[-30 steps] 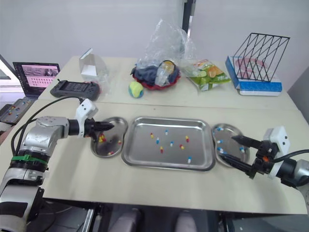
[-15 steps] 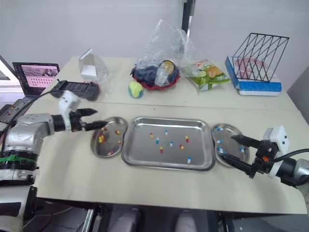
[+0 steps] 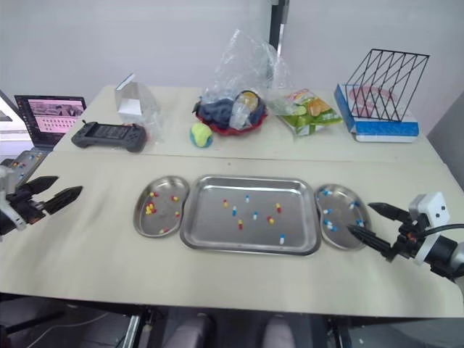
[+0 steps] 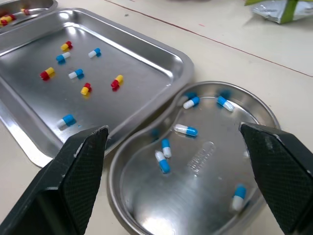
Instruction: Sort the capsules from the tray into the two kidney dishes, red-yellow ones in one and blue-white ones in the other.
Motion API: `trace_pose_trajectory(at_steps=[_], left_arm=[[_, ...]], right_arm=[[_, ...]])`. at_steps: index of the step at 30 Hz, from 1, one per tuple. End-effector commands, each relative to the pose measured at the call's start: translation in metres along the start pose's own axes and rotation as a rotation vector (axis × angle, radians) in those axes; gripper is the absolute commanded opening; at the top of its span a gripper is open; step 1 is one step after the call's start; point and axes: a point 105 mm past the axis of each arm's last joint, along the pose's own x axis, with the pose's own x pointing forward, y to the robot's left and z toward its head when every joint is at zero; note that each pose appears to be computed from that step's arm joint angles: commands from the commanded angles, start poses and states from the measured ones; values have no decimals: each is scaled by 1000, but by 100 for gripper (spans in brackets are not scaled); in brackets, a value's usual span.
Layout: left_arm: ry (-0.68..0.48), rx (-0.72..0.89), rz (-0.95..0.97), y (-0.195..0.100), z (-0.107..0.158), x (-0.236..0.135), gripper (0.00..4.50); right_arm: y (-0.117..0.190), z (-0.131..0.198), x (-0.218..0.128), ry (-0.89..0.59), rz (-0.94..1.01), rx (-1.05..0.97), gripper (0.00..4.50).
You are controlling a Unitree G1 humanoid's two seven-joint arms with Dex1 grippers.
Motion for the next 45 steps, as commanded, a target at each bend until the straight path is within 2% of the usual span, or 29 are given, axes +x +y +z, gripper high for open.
trace_pose_trajectory(at_steps=[1, 6, 13, 28, 31, 35, 37, 39, 42, 45], left_arm=[[-32, 38, -18, -5, 2, -16, 445], [-6, -8, -16, -11, -16, -34, 445], [10, -10, -15, -14, -19, -35, 445], [-12, 11, -52, -16, -8, -26, 445], [-26, 30, -149, -28, 6, -14, 445], [-54, 66, -294, -54, 38, 16, 445], [-68, 105, -342, -71, 51, 37, 445], [-72, 99, -449, -100, 60, 58, 445], [2, 138, -545, -135, 50, 81, 445], [20, 162, -607, -167, 47, 104, 445]], right_arm=[[-10, 12, -4, -40, -45, -61, 450], [-19, 7, -5, -53, -84, -50, 450], [-21, 7, -2, -49, -63, -45, 450], [-21, 6, -5, -44, -60, -41, 450], [-19, 6, -6, -45, -54, -31, 450], [-14, 10, -4, -57, -42, -31, 450], [-11, 10, -3, -58, -36, -31, 450], [-7, 11, -2, -61, -33, -29, 450], [-2, 11, -2, -66, -32, -27, 450], [4, 16, 0, -88, -31, -23, 450]])
